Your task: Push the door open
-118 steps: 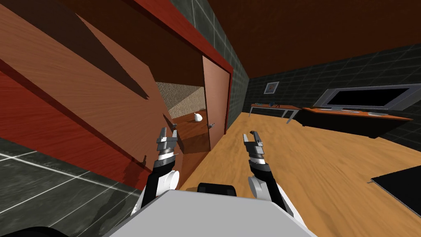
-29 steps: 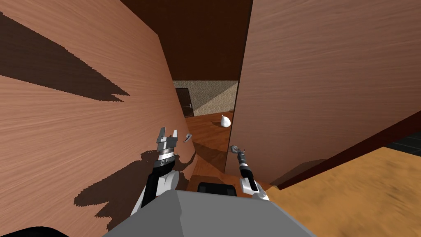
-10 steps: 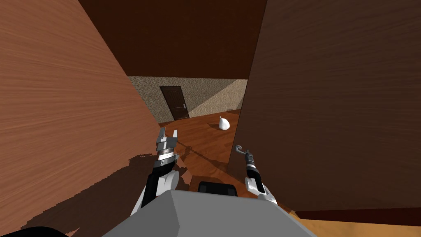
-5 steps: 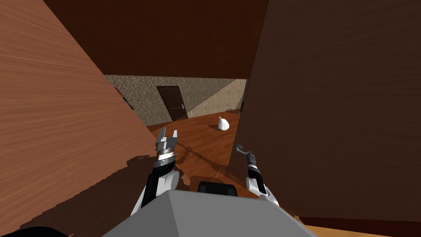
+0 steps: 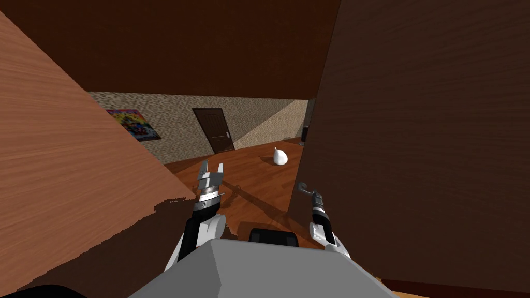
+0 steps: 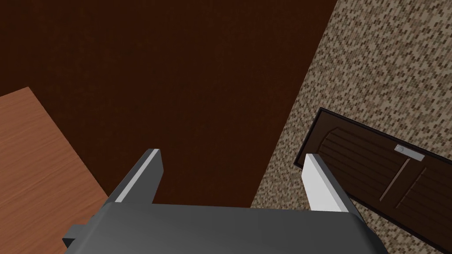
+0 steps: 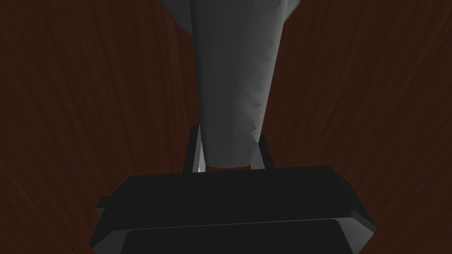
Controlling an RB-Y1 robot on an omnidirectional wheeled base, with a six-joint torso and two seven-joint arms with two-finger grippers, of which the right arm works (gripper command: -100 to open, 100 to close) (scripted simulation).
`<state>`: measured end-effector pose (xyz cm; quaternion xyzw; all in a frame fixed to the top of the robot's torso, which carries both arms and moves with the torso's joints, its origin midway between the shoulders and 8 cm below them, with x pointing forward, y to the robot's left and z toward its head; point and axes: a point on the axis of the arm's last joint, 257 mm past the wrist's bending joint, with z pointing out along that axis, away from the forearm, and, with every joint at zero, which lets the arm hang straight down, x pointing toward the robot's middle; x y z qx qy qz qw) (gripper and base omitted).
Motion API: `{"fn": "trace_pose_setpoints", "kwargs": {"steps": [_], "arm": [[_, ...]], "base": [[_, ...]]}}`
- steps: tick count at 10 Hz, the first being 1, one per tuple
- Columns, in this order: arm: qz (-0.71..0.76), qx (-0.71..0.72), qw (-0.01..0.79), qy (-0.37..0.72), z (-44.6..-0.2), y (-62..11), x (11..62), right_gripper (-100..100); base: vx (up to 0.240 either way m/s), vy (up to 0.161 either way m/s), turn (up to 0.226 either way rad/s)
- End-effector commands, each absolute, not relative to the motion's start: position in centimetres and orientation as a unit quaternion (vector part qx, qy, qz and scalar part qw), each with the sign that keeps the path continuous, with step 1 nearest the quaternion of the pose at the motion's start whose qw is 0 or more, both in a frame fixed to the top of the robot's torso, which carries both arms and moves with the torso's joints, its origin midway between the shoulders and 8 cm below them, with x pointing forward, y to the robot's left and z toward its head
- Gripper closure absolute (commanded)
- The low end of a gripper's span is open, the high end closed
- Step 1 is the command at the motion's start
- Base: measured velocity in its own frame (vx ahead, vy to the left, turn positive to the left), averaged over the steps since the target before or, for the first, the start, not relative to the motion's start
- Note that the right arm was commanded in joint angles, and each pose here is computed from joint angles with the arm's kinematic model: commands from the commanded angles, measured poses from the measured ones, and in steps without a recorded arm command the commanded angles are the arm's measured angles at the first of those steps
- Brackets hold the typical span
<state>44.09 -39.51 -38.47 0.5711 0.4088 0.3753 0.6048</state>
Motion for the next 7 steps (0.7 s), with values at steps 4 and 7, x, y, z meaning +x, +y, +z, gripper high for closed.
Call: {"fn": "trace_pose_setpoints", "kwargs": {"steps": [4, 7], "arm": [[0.36, 0.584, 0.621, 0.38, -37.9, -41.8, 43.4, 100], [0.355, 0.6, 0.618, 0.364, -38.5, -41.5, 42.8, 100]], "base": [[0.177, 0.034, -0.081], [0.186, 0.062, -0.082]]}}
